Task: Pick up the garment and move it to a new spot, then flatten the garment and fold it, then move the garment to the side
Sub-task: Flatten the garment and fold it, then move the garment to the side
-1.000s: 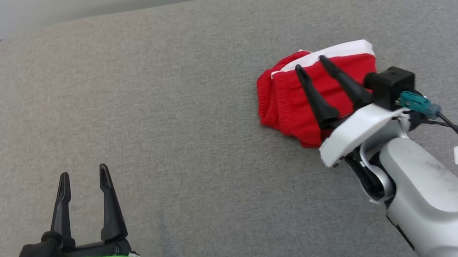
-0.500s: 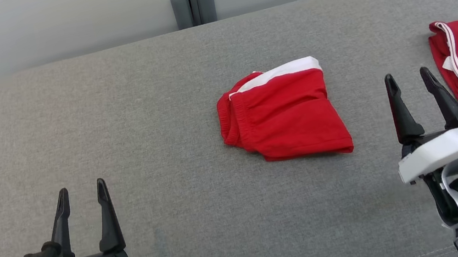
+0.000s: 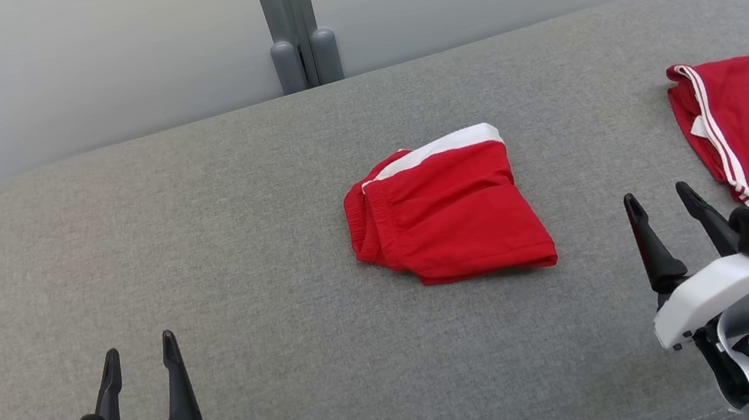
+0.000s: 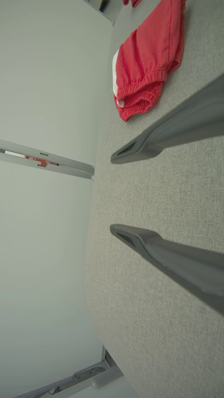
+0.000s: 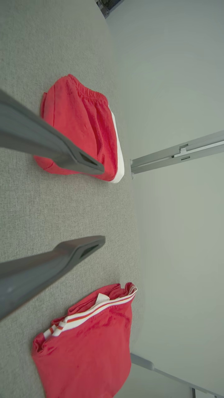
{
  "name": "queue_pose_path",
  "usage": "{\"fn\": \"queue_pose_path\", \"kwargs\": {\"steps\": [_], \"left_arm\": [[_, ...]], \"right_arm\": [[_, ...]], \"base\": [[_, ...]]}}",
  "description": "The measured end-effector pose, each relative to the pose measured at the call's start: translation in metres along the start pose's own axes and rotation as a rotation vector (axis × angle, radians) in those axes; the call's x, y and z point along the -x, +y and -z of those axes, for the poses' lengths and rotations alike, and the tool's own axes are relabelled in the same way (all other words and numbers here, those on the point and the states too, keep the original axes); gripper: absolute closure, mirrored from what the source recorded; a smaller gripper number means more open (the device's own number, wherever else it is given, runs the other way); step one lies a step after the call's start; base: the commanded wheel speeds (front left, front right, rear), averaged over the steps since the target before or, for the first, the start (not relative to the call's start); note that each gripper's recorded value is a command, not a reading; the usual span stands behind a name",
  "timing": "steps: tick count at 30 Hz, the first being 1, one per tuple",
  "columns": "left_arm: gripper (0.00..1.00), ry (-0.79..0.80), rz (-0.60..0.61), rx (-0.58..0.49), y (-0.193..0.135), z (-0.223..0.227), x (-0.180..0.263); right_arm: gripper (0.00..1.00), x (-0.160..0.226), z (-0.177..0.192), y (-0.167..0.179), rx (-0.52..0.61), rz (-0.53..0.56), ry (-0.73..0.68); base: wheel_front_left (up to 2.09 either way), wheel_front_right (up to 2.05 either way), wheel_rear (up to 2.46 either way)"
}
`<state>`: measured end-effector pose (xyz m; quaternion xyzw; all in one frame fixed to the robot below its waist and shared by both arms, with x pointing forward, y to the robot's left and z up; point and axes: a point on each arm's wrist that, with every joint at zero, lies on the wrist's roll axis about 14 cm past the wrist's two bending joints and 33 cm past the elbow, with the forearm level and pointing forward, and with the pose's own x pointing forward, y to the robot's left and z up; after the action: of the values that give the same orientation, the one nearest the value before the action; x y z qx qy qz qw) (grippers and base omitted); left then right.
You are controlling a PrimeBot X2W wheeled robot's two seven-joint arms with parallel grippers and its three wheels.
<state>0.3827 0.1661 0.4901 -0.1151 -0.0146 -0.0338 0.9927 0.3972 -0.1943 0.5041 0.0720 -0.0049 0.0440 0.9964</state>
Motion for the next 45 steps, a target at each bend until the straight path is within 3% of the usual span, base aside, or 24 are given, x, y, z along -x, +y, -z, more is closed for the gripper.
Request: {"fn": "queue_pose_path", "kwargs": {"steps": [26,34,39,41,45], "left_arm": [[0.00,0.018,-0.041,0.002,0.014,0.006,0.006],[0.00,0.029,-0.038,0.007,0.013,0.010,-0.002],[0.00,0.024,-0.054,0.026,0.018,0.010,-0.008],[0.00,0.026,-0.069,0.028,0.022,0.011,-0.007],[0.00,0.033,-0.107,0.027,0.034,0.013,-0.005]], "right_arm": [[0.00,-0.024,0.016,0.019,-0.005,-0.069,0.076],[0.00,-0.070,0.035,0.042,-0.095,-0.103,0.368],[0.00,-0.094,0.053,0.049,-0.097,-0.107,0.534],[0.00,-0.097,0.068,0.048,-0.042,-0.102,0.603],[0.00,-0.107,0.087,0.063,-0.070,-0.109,0.662]], "base": [[0.00,0.00,0.00],[0.00,0.00,0.00],[0.00,0.00,0.00],[0.00,0.00,0.00],[0.00,0.00,0.00]]}}
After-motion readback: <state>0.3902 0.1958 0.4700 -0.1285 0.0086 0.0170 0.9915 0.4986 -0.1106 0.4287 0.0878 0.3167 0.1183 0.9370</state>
